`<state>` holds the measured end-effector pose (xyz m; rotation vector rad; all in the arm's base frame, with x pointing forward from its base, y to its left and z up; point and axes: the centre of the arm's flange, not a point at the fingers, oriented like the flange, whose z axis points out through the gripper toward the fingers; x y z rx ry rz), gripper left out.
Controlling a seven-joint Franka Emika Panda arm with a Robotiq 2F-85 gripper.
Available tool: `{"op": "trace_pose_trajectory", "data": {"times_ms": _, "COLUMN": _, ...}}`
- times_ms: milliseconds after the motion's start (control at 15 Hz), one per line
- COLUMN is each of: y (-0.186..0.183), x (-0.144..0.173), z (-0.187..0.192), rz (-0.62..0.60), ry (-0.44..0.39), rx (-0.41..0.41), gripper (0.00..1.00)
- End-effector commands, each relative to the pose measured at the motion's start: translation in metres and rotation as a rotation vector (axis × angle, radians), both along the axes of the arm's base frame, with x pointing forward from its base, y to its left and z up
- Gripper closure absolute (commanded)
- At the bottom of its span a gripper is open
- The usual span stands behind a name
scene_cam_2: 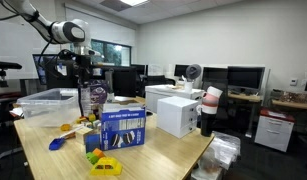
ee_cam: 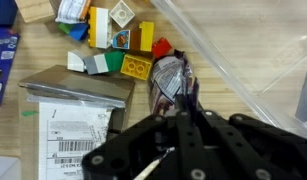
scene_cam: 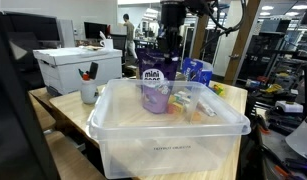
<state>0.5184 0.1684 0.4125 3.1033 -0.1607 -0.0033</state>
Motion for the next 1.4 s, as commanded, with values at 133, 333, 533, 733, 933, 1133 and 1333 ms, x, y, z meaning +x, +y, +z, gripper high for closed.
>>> {"op": "trace_pose_trajectory", "data": {"times_ms": 133, "y": 0.015, "x": 0.003, "z": 0.013, "rz": -0.070, "ry": 0.051, "rx": -0.090, "gripper": 0.93}}
{"op": "trace_pose_trajectory", "data": {"times_ms": 333, "y": 0.020, "x": 0.004, "z": 0.017, "rz": -0.089, "ry": 0.070, "rx": -0.107, "gripper": 0.93}}
{"op": "trace_pose_trajectory", "data": {"times_ms": 533, "y": 0.027, "x": 0.005, "z": 0.021, "rz": -0.098, "ry": 0.078, "rx": -0.106, "gripper": 0.93}}
{"op": "trace_pose_trajectory", "data": {"times_ms": 733, "y": 0.031, "x": 0.008, "z": 0.025, "rz": -0.096, "ry": 0.069, "rx": -0.103, "gripper": 0.93}}
{"op": "trace_pose_trajectory", "data": {"times_ms": 933, "y": 0.036, "x": 0.009, "z": 0.034, "rz": -0.102, "ry": 0.048, "rx": -0.090, "gripper": 0.94}}
{"op": "trace_pose_trajectory", "data": {"times_ms": 1133, "y": 0.039, "x": 0.012, "z": 0.046, "rz": -0.104, "ry": 0.029, "rx": -0.070, "gripper": 0.94}}
{"op": "trace_pose_trajectory", "data": {"times_ms": 1333, "y": 0.044, "x": 0.015, "z": 0.059, "rz": -0.095, "ry": 0.005, "rx": -0.045, "gripper": 0.94}}
